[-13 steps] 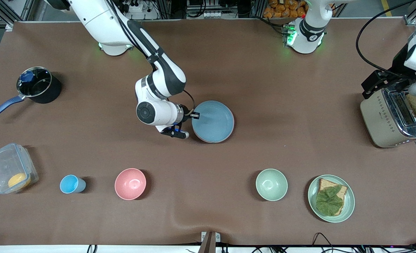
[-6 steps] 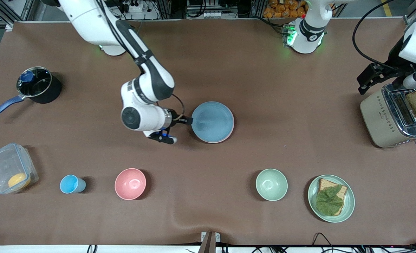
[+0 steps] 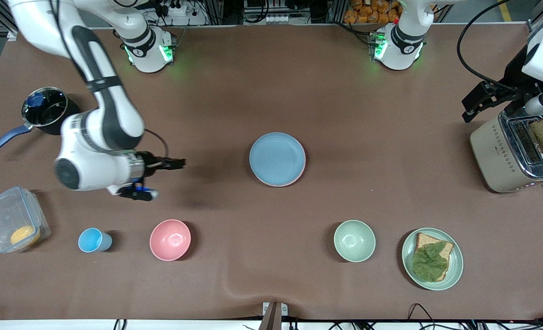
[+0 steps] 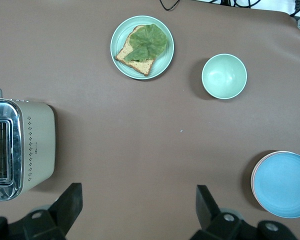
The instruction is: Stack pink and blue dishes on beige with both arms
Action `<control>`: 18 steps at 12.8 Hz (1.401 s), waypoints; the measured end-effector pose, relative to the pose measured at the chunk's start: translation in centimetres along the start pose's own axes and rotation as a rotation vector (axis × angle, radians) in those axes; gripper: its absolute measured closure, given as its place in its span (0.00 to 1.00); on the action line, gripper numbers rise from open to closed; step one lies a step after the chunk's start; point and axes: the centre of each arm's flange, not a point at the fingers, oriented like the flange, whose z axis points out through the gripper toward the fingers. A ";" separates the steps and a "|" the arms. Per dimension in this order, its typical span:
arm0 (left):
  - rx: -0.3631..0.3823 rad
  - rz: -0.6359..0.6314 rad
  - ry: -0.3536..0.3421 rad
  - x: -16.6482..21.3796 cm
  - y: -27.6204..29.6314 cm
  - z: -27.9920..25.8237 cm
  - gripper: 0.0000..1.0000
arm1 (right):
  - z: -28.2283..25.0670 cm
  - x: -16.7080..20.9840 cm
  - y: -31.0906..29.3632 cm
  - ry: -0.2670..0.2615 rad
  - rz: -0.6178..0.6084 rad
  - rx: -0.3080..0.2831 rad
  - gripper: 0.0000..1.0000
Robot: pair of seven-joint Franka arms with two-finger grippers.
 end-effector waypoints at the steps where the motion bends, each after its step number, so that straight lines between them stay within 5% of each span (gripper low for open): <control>1: 0.000 0.000 0.000 0.0 0.0 0.0 0.00 | -1.3 -0.3 2.9 -0.020 -0.020 -0.016 0.00; 3: 0.000 -0.001 0.000 0.0 0.0 0.0 0.00 | -3.6 -1.6 7.2 -0.043 -0.060 -0.083 0.00; 6: 0.002 -0.001 -0.008 -0.1 -0.1 0.0 0.00 | -6.4 -4.8 10.4 0.023 -0.151 -0.196 0.00; 13: 0.002 0.002 -0.023 -0.3 0.1 -0.1 0.00 | -17.0 -13.2 6.9 0.280 -0.243 -0.258 0.00; 18: -0.003 0.005 -0.059 -0.8 0.2 -0.1 0.00 | -23.0 -16.5 6.0 0.314 -0.307 -0.310 0.00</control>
